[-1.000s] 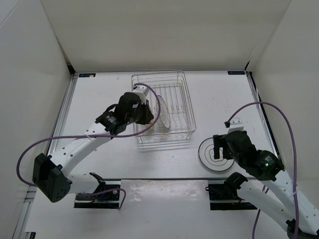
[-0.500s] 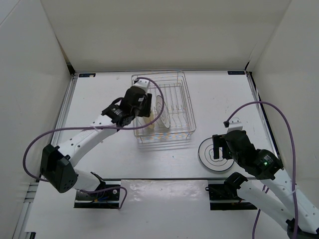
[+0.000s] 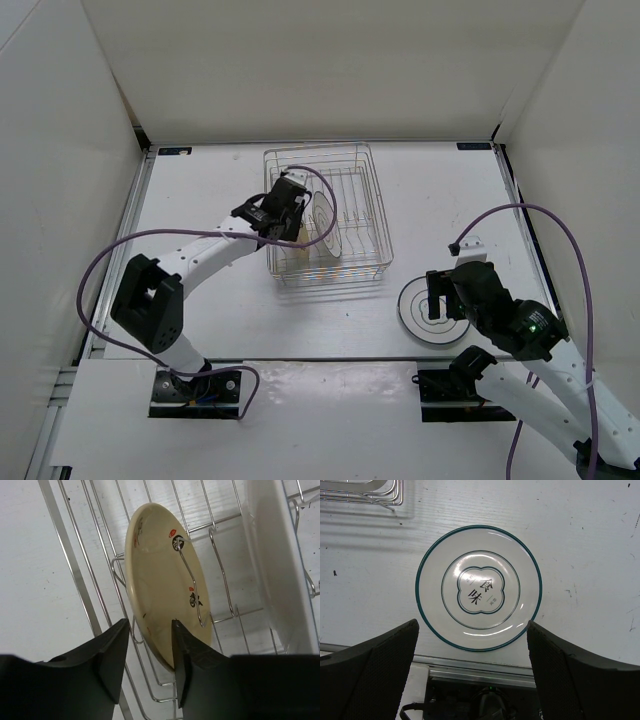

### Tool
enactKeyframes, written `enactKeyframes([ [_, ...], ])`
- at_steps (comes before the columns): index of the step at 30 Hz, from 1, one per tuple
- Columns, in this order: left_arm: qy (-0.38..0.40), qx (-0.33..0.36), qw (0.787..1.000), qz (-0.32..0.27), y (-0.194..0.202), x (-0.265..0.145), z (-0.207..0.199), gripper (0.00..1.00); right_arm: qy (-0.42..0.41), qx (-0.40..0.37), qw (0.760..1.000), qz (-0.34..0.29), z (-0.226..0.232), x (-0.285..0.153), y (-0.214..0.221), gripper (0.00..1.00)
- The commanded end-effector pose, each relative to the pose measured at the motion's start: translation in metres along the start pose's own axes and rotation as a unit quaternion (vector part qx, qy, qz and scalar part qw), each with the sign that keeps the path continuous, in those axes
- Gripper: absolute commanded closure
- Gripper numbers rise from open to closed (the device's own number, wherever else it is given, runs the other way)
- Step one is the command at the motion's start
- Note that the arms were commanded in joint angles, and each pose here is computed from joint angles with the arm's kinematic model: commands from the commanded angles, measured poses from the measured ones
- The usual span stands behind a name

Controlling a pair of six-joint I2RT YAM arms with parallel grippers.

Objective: Unload the plates from the dish rack

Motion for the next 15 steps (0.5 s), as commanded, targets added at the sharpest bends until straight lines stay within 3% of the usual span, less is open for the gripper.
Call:
enactKeyframes([
  [1, -0.005, 0.0, 1.0, -0.019, -0.016, -0.006, 0.001, 0.51, -0.001, 0.006, 1.0, -0.011, 0.001, 0.001, -0.002, 0.1],
  [5, -0.013, -0.001, 1.0, -0.015, -0.019, -0.002, 0.006, 0.69, -0.002, 0.005, 1.0, -0.012, 0.001, 0.0, -0.003, 0.1],
  [8, -0.016, -0.002, 1.0, -0.013, -0.021, -0.001, 0.008, 0.74, -0.003, 0.004, 1.0, -0.01, 0.001, 0.002, -0.003, 0.1],
  [9, -0.018, 0.003, 1.0, -0.006, -0.019, 0.002, 0.008, 0.81, -0.003, 0.004, 1.0, -0.011, 0.001, 0.001, -0.003, 0.1],
  [15, -0.014, -0.007, 0.999, -0.027, -0.036, -0.015, 0.011, 0.84, -0.006, 0.001, 1.0, -0.007, 0.002, 0.002, -0.003, 0.1],
])
Point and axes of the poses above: each gripper's point midway between its finger pads, its own x axis out along the fingers, its own z axis along the line the jaws close on, y = z × x, the point moved 9 cm from there along -x, back along the fingers, and after that the axes turned 3 degrees about -x, right-handed, at the moved point
